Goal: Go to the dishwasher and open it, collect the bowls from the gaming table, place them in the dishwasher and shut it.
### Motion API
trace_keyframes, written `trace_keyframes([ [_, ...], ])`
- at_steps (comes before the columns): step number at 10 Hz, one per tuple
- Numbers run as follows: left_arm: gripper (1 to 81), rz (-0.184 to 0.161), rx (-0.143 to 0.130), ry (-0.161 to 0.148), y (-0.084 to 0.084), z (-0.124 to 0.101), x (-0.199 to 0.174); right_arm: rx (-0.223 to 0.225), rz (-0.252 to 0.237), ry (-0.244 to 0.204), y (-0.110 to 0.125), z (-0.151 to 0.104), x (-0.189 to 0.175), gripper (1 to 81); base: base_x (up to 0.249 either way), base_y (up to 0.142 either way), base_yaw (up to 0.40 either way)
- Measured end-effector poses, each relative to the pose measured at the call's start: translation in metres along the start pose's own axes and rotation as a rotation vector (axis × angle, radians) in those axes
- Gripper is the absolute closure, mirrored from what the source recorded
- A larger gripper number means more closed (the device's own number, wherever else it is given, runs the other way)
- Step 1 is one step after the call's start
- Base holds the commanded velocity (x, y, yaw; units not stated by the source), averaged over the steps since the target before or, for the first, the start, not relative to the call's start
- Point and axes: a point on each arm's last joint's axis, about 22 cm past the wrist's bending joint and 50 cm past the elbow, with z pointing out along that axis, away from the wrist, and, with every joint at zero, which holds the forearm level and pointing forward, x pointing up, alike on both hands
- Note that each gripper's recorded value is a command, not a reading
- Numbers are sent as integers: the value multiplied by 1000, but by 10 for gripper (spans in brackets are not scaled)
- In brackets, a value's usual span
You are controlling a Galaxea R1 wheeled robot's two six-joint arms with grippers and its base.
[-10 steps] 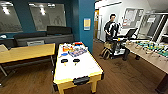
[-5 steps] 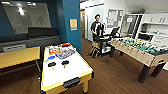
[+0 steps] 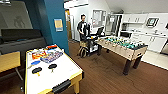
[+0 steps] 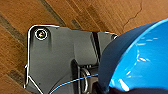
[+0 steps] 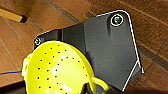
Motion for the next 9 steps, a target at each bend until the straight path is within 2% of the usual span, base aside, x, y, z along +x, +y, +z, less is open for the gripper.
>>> trace_keyframes([
  [2, 811, -1, 4, -2, 0, 2, -2, 8, 0, -1, -8, 5, -2, 811, 0, 0, -377],
  [4, 811, -1, 0, -2, 4, 5, -2, -18, -2, -1, 1, 5, -3, 811, 0, 0, -377],
  [6, 811, 0, 8, -2, 2, 8, -2, -30, -4, 0, 4, 6, -3, 811, 0, 0, -377],
  [8, 811, 0, 23, -1, -3, 10, -2, -20, -8, -1, -6, 11, -5, 811, 0, 0, -377],
  [9, 811, 0, 23, -1, -3, 10, -2, -24, -9, -1, -4, 11, -4, 811, 0, 0, -377],
])
